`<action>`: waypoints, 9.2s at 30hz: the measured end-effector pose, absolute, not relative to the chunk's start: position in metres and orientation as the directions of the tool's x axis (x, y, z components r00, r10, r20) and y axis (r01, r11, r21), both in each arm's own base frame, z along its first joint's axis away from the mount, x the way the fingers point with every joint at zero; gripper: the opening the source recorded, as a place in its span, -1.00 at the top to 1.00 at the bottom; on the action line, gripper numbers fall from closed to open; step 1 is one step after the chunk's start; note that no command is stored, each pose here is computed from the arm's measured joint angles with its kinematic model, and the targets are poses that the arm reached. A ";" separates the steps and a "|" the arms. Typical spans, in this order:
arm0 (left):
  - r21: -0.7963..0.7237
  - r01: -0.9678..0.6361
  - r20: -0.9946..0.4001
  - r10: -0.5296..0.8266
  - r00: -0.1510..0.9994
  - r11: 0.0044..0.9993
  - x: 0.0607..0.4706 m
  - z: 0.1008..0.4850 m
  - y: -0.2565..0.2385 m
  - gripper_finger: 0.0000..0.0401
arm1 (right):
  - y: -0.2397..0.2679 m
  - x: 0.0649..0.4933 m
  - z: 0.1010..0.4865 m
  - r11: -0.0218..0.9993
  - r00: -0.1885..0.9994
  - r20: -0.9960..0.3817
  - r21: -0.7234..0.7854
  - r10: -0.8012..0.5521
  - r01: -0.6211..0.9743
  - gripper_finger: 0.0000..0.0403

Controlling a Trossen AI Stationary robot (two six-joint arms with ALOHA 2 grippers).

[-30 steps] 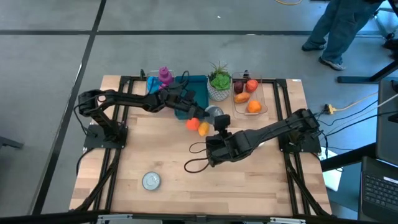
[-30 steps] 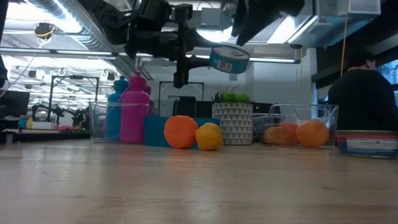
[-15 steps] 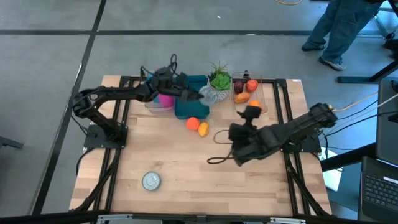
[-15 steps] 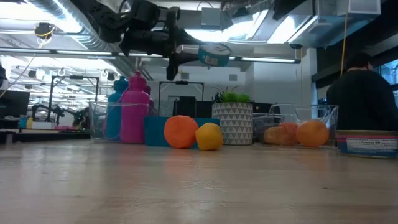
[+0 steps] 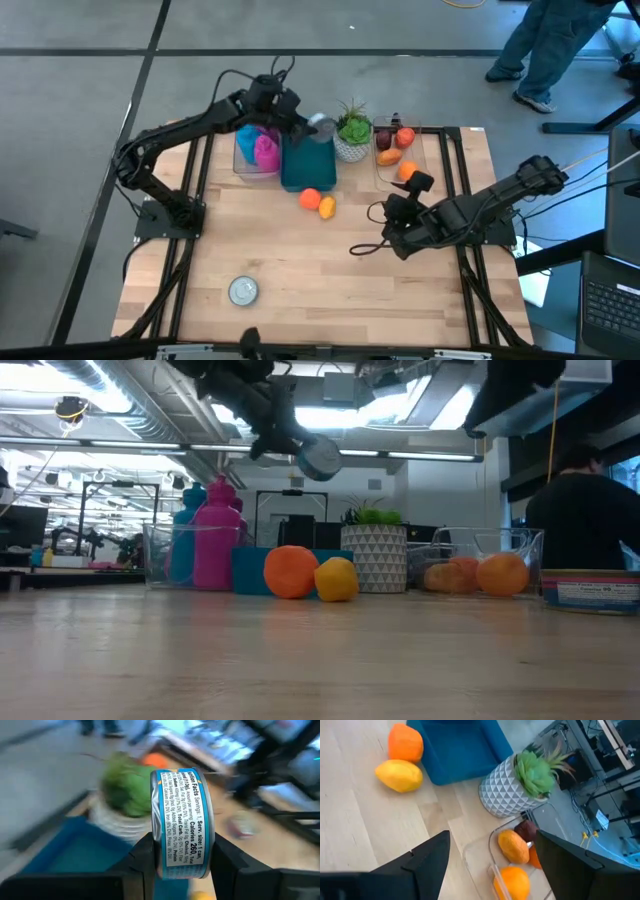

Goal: Pick & Place Food Item
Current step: Put the green tuna can into the blue bin, then put the blue pink tuna can into the blue bin

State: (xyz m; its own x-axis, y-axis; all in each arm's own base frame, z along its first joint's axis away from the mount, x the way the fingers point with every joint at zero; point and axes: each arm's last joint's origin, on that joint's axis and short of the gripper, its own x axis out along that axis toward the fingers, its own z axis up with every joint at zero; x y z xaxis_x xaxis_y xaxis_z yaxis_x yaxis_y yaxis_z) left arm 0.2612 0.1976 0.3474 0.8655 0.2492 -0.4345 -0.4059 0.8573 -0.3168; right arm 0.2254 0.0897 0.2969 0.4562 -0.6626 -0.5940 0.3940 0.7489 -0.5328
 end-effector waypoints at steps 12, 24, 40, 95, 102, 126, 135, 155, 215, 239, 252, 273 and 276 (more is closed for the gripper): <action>-0.170 -0.596 -0.667 0.354 0.656 0.785 0.282 0.308 0.217 0.42 | 0.085 0.221 0.281 0.727 0.460 -0.563 -0.535 -0.686 0.430 -0.42; 0.063 -0.608 -0.828 0.382 0.411 0.791 0.325 0.272 0.232 0.42 | 0.085 0.221 0.281 0.728 0.459 -0.566 -0.522 -0.685 0.444 -0.42; 0.094 -0.508 -0.893 0.298 0.338 0.856 0.347 0.249 0.238 0.42 | 0.085 0.221 0.281 0.730 0.457 -0.570 -0.524 -0.683 0.438 -0.42; 0.083 -0.354 -0.909 0.216 0.357 0.932 0.351 0.238 0.238 0.12 | 0.084 0.220 0.277 0.715 0.452 -0.553 -0.543 -0.700 0.441 -0.42; 0.087 -0.345 -0.908 0.217 0.358 0.935 0.351 0.238 0.238 -0.10 | 0.083 0.218 0.261 0.712 0.438 -0.562 -0.551 -0.702 0.435 -0.42; 0.266 -0.422 -0.805 0.440 0.398 0.867 0.354 0.309 0.256 -0.46 | 0.077 0.220 0.262 0.666 0.430 -0.509 -0.588 -0.745 0.459 -0.42; 0.133 -0.410 -0.767 0.356 0.533 0.902 0.349 0.329 0.250 -0.43 | 0.067 0.221 0.267 0.604 0.412 -0.445 -0.641 -0.795 0.474 -0.42; -0.005 -0.218 -0.503 0.186 0.844 0.976 0.313 0.392 0.192 -0.34 | 0.058 0.186 0.230 0.935 0.835 -0.426 -0.100 -0.348 0.339 -0.42; -0.067 0.083 -0.092 -0.089 0.992 0.994 0.308 0.258 0.059 -0.32 | 0.106 0.163 0.187 0.920 0.369 -0.861 -0.243 -0.350 0.307 -0.42; -0.058 0.036 -0.117 -0.043 0.992 0.998 0.311 0.256 0.043 -0.33 | 0.119 0.162 0.137 0.836 0.101 -0.844 -0.494 -0.527 0.238 -0.42; -0.054 0.037 -0.118 -0.043 0.992 0.998 0.311 0.256 0.043 -0.33 | 0.121 0.165 0.126 0.825 0.090 -0.833 -0.518 -0.547 0.225 -0.33; -0.062 0.037 -0.117 -0.044 0.992 0.997 0.311 0.256 0.043 -0.33 | 0.121 0.168 0.129 0.811 0.146 -0.806 -0.535 -0.574 0.236 0.96; -0.062 0.037 -0.117 -0.044 0.992 0.997 0.311 0.256 0.043 -0.33 | 0.124 0.171 0.132 0.816 0.148 -0.810 -0.528 -0.567 0.236 0.98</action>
State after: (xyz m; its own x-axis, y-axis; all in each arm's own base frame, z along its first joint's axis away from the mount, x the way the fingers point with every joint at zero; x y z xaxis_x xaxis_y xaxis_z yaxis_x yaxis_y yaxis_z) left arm 0.3113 0.0433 0.2560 0.9921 -0.0442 -0.1173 0.0371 0.9974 -0.0622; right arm 0.1712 0.1239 0.1322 0.1481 -0.5674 -0.8100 0.2360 0.8156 -0.5282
